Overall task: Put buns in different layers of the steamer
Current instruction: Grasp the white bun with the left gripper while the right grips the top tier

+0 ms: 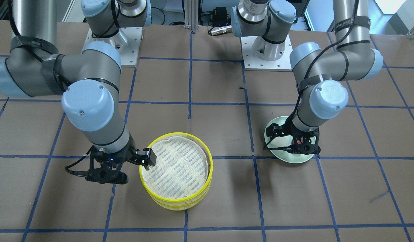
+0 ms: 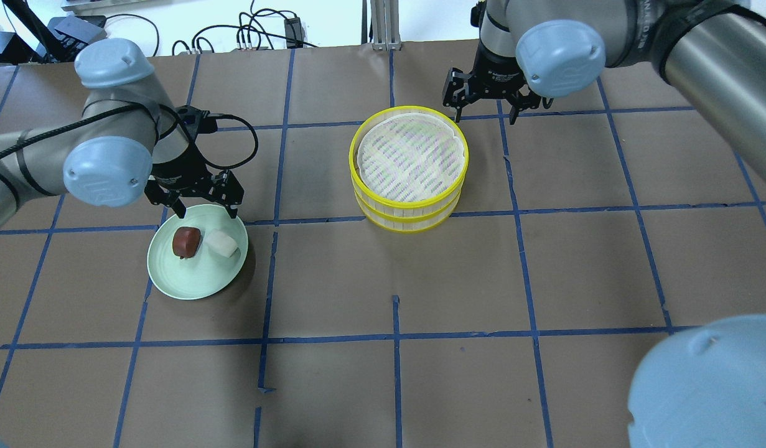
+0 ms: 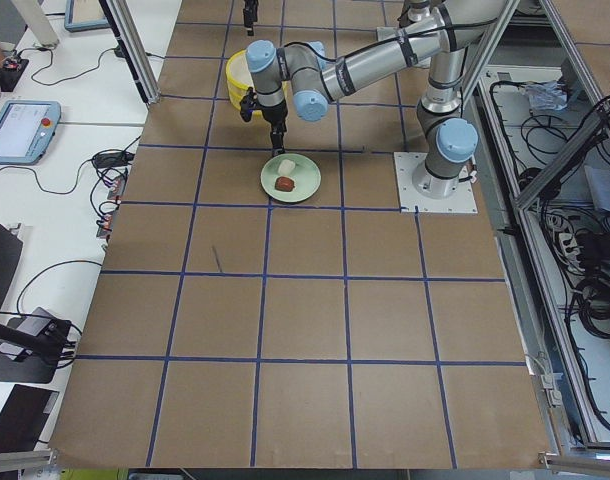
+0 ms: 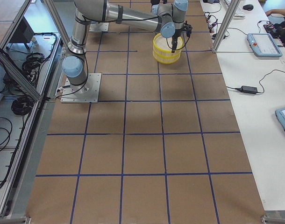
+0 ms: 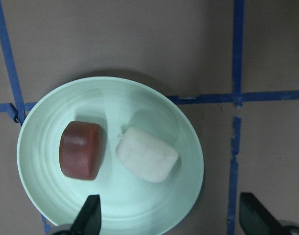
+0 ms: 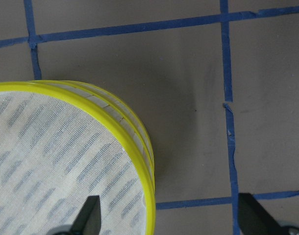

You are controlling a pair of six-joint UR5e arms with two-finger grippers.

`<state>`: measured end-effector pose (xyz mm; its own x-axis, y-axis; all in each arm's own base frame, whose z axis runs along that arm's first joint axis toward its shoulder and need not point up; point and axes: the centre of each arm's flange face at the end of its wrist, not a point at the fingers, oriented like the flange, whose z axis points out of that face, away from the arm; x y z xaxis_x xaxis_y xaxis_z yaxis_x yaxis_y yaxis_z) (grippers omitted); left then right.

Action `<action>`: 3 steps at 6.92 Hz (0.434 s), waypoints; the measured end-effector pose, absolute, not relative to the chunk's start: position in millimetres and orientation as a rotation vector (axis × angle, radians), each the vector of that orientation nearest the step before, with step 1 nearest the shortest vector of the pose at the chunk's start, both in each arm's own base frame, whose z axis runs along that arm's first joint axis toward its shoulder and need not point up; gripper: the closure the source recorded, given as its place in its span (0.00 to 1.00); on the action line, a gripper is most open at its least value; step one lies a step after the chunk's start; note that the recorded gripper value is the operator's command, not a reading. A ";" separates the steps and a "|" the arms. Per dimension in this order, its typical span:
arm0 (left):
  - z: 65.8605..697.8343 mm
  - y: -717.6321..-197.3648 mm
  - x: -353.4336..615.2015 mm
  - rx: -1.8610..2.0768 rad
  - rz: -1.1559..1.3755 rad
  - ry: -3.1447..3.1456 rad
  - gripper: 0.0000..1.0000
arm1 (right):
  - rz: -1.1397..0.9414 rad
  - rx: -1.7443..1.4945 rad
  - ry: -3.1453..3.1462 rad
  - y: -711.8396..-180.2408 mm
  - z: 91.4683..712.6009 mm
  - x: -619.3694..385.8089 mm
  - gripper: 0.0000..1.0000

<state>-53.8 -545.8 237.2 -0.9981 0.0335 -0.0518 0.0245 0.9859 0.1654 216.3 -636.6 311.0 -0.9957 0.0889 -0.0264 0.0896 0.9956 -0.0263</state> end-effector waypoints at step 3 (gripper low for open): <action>195.3 -549.1 -52.1 0.045 0.279 3.066 0.71 | -0.045 0.149 3.103 -628.7 275.8 218.4 0.73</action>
<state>-52.1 -549.1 195.3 -0.9976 0.0346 -0.0598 0.0233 0.9831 0.1815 218.4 -628.7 275.8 -0.9948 0.0953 -0.0361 0.0963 0.9950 -0.0270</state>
